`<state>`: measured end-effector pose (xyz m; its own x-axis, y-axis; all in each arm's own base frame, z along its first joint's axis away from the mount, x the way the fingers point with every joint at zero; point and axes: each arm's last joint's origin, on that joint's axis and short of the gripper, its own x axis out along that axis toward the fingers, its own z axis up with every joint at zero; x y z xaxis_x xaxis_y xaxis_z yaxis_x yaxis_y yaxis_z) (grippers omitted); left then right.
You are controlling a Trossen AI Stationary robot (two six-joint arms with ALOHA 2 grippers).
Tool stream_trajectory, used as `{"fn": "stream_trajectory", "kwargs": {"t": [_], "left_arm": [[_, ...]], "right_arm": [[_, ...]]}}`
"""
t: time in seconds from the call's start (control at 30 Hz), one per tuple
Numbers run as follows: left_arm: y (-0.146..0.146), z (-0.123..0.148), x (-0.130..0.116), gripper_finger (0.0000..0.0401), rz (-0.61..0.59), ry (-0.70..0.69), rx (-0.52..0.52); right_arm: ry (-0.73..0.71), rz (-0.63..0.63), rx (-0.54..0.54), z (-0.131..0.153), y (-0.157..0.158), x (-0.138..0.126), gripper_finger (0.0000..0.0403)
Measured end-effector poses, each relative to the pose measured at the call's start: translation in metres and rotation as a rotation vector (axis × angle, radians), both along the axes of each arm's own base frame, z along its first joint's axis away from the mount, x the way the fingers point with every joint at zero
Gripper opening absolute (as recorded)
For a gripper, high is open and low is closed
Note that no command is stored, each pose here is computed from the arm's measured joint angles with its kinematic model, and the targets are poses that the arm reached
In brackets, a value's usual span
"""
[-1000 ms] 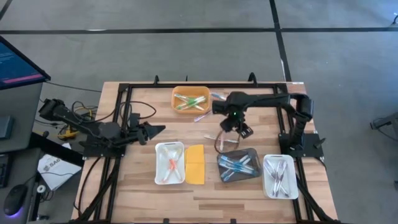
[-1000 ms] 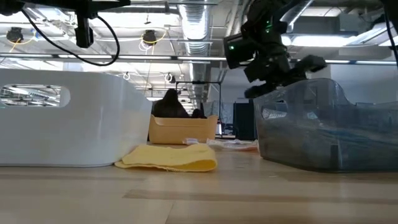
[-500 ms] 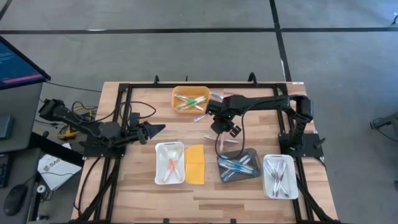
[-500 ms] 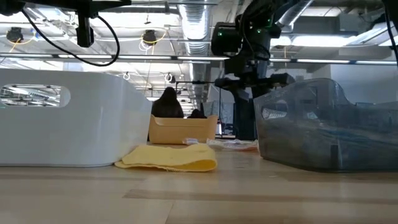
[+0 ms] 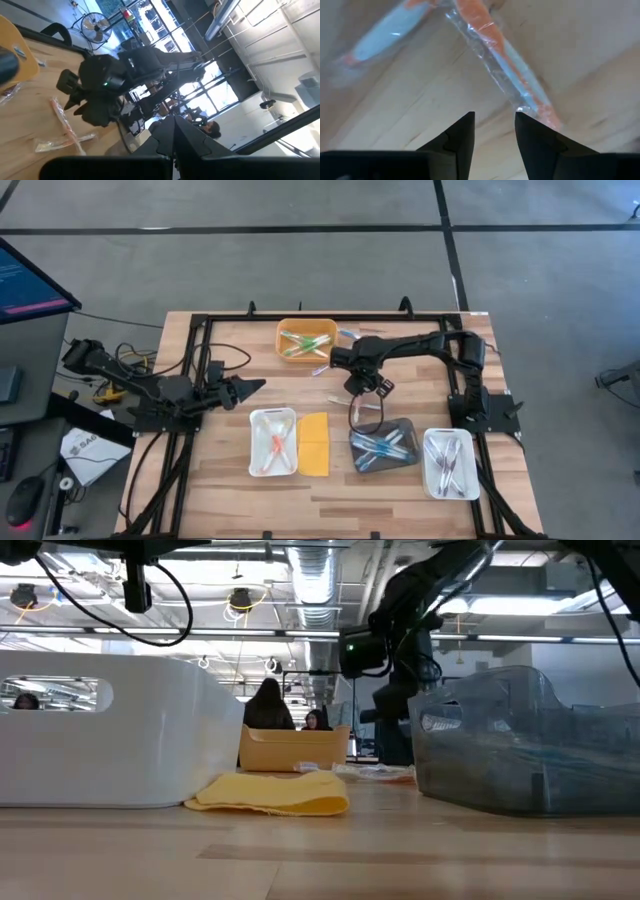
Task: Pick & Place Toothbrushes
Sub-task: Put the orange toothbrush into the left white bin
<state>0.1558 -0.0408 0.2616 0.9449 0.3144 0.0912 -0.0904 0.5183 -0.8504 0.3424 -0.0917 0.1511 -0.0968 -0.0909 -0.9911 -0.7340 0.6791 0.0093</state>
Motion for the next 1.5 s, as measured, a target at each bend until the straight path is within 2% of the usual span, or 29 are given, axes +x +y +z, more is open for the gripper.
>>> {"fn": "stream_trajectory", "kwargs": {"t": [0.37, 0.9, 1.1, 1.5], "left_arm": [[0.000, 0.001, 0.000, 0.0002, -0.014, -0.008, -0.003], [0.000, 0.001, 0.000, 0.0002, -0.013, -0.006, 0.000], [0.000, 0.001, 0.000, 0.0002, -0.012, -0.011, -0.002], [0.000, 0.002, 0.000, 0.0002, -0.012, -0.018, -0.005]], "right_arm": [[-0.021, -0.050, -0.053, -0.001, 0.004, 0.004, 0.0110], [-0.094, -0.051, -0.069, -0.001, 0.002, 0.011, 0.0109], [-0.104, -0.056, -0.020, -0.002, 0.001, 0.011, 0.0109], [-0.103, 0.015, 0.016, -0.003, 0.001, 0.011, 0.0109]]}}
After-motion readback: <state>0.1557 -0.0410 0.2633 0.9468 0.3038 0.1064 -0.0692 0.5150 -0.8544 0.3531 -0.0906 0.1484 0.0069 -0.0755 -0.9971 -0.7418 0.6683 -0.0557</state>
